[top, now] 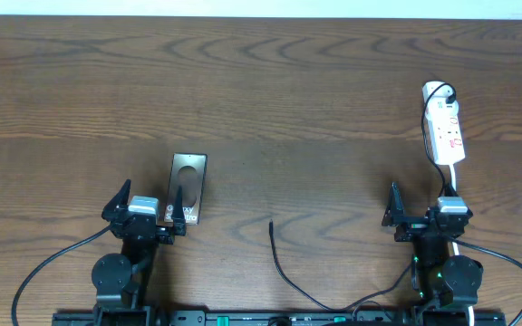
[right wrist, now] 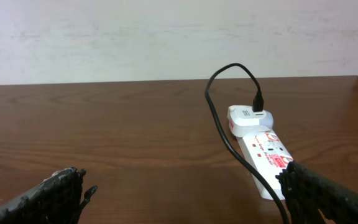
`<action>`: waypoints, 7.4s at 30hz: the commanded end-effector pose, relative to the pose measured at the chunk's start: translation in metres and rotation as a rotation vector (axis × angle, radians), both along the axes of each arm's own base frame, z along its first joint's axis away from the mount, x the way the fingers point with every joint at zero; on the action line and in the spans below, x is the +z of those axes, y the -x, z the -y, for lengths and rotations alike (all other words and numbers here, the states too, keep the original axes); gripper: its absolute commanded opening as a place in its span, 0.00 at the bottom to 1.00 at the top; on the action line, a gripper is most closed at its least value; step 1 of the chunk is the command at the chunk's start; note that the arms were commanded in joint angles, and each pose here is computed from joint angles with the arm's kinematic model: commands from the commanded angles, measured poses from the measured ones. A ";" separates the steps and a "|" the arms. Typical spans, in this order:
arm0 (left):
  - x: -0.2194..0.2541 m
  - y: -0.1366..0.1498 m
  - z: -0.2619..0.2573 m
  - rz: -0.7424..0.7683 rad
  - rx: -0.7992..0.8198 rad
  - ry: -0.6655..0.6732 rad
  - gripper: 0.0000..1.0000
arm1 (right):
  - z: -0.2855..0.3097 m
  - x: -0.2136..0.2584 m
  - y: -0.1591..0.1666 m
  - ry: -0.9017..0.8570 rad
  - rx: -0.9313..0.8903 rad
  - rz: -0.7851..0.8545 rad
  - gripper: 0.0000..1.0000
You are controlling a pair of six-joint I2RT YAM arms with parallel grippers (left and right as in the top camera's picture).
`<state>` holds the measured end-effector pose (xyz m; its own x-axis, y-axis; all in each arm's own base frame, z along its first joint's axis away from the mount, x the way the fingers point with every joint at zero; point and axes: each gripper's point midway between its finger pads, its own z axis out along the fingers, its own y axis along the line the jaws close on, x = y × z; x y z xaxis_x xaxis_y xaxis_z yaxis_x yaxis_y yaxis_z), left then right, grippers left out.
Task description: Plug charger to phone and switch on socket
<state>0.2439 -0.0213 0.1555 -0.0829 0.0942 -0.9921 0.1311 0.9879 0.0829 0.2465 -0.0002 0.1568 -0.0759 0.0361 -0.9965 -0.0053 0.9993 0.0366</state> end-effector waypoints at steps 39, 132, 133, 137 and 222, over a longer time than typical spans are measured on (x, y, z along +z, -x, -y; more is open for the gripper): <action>-0.015 0.001 0.001 -0.045 -0.007 -0.009 0.93 | 0.000 -0.001 0.000 -0.005 -0.005 -0.001 0.99; -0.014 0.001 0.001 -0.041 -0.007 -0.009 0.93 | 0.000 -0.001 0.000 -0.005 -0.005 -0.001 0.99; -0.014 0.001 0.001 -0.039 -0.007 -0.009 0.94 | 0.000 -0.001 0.000 -0.005 -0.005 -0.001 0.99; -0.011 0.000 0.001 -0.030 -0.007 -0.008 0.93 | 0.000 -0.001 0.000 -0.005 -0.005 -0.001 0.99; -0.072 -0.087 0.012 -1.453 0.087 -0.020 0.98 | 0.000 -0.001 0.000 -0.005 -0.005 -0.001 0.99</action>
<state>0.3360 -0.0400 0.0955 -0.9954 0.0776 -0.0564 0.0839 0.9893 -0.1191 0.2465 -0.0008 0.1567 -0.0761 0.0357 -0.9965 -0.0015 0.9994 0.0359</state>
